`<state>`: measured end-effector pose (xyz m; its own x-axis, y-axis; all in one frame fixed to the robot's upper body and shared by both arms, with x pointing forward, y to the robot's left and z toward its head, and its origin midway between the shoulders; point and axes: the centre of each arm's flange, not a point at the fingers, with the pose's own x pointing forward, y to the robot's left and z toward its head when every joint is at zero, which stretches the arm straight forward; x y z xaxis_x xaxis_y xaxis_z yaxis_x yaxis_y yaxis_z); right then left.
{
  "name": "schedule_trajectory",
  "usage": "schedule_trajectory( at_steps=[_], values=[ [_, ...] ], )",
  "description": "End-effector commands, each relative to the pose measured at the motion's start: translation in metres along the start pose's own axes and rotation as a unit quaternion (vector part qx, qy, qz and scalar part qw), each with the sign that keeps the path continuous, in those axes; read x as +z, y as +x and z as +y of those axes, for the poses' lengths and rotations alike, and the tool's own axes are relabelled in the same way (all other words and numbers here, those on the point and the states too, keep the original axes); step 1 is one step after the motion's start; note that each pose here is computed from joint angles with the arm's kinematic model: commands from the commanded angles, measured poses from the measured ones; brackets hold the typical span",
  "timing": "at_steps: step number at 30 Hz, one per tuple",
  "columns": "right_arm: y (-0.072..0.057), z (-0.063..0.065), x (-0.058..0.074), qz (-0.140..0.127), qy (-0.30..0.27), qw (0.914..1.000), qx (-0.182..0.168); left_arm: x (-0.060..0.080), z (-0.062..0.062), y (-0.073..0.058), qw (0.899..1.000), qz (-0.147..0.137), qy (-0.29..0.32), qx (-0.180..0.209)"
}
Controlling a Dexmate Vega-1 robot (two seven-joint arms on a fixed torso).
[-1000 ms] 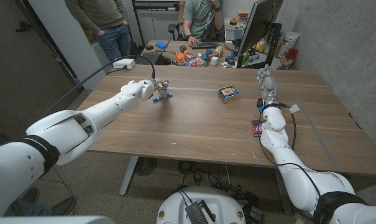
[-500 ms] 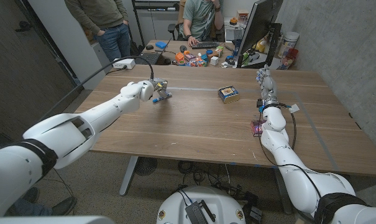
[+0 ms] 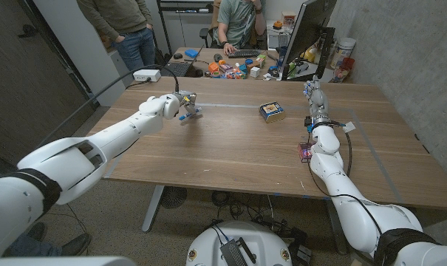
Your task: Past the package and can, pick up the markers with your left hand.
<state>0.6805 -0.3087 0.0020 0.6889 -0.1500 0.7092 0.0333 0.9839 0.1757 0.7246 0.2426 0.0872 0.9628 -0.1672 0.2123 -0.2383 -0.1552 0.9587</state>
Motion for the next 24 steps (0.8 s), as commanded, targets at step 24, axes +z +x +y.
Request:
schedule_trajectory(
  at_steps=[24],
  values=[
    [0.005, 0.017, 0.023, -0.013, 0.001, 0.9995, 0.029, -0.031, 0.113, -0.049, 0.995, -0.022, -0.041, 0.092]
  ],
)
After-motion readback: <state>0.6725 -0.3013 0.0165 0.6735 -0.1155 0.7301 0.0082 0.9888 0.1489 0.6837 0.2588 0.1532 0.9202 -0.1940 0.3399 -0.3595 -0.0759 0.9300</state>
